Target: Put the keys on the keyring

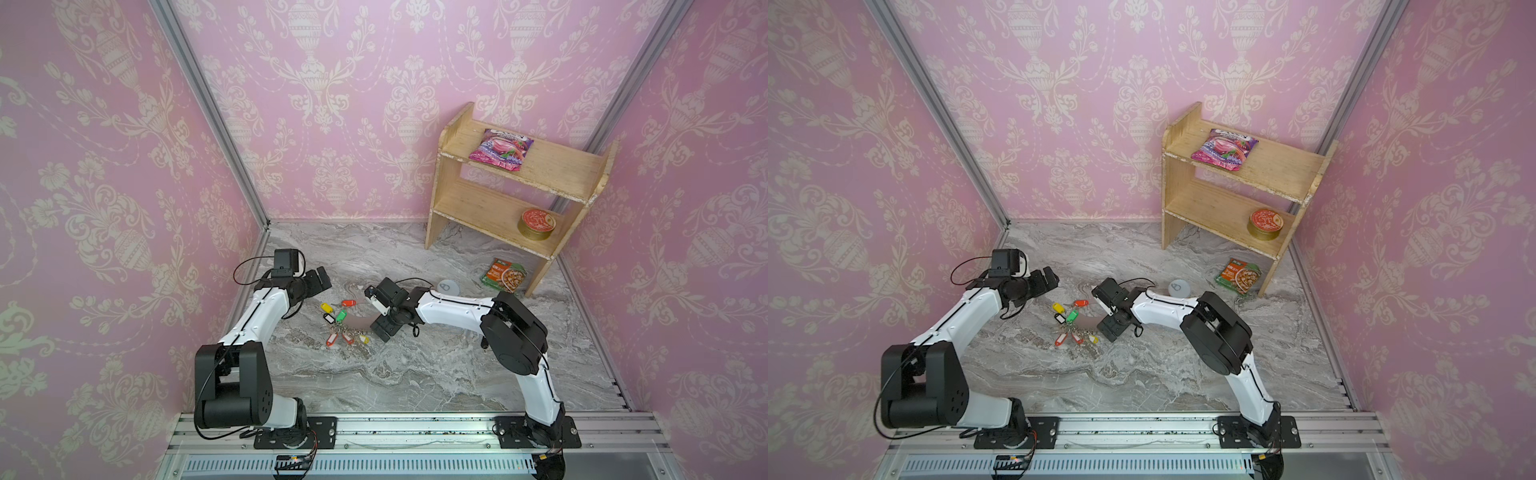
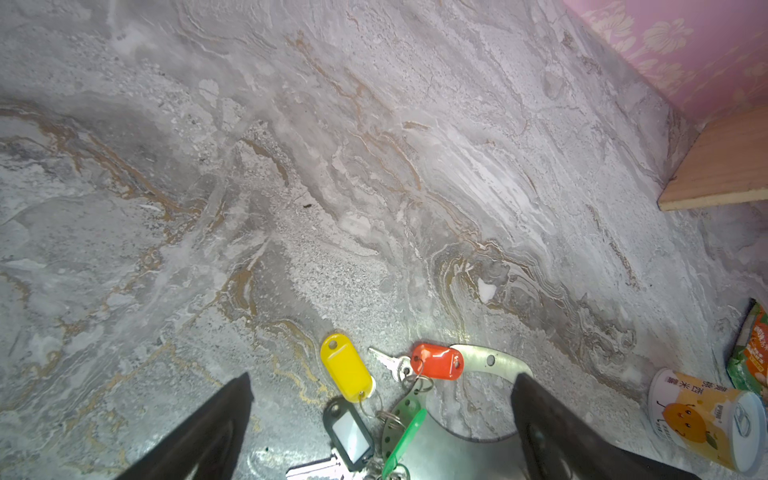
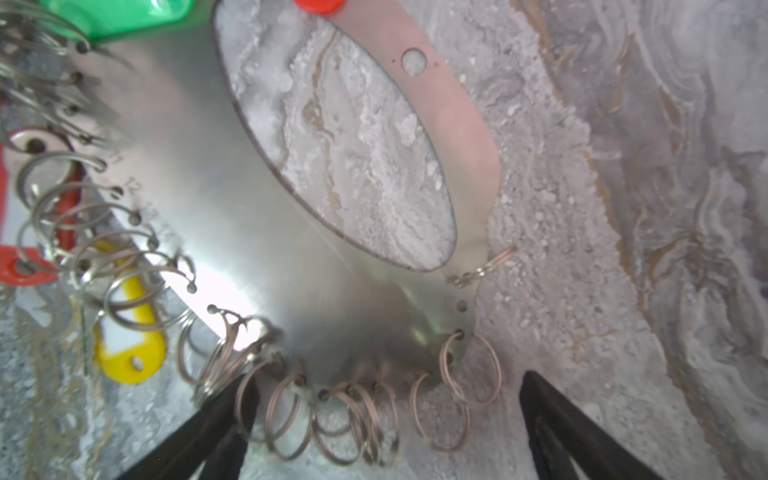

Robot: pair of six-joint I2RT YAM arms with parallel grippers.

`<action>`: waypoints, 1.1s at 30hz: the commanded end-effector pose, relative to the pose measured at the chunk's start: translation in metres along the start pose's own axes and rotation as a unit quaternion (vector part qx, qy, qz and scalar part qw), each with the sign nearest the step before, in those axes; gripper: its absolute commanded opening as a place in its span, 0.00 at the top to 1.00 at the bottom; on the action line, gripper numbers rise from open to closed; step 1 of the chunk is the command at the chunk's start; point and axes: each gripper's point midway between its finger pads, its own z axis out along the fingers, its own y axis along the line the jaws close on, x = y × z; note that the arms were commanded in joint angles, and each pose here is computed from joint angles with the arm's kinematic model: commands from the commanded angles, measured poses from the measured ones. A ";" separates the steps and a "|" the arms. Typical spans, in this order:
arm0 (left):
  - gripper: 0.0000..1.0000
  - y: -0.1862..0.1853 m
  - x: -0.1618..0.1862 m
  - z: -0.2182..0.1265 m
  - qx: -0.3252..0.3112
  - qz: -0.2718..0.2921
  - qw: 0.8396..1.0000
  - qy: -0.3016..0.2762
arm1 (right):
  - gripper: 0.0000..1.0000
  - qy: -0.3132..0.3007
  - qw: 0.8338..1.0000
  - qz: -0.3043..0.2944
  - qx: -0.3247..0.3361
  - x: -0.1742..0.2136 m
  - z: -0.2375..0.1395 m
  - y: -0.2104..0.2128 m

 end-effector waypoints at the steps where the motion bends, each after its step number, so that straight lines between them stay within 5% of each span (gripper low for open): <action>1: 0.01 0.001 0.013 0.009 0.008 -0.005 1.000 0.023 | 0.00 0.025 0.999 -0.002 0.042 0.007 0.018 -0.019; 19: 0.01 -0.012 0.035 0.025 0.001 0.037 0.997 0.073 | 0.00 0.022 0.995 0.027 0.091 -0.030 0.030 -0.080; 27: 0.01 -0.017 0.039 0.021 -0.015 0.070 0.994 0.084 | 0.00 -0.021 0.998 0.047 -0.020 -0.040 -0.019 -0.036; 33: 0.01 -0.011 0.049 0.026 -0.023 0.073 0.992 0.096 | 0.00 -0.034 0.998 0.045 -0.025 -0.053 -0.030 -0.014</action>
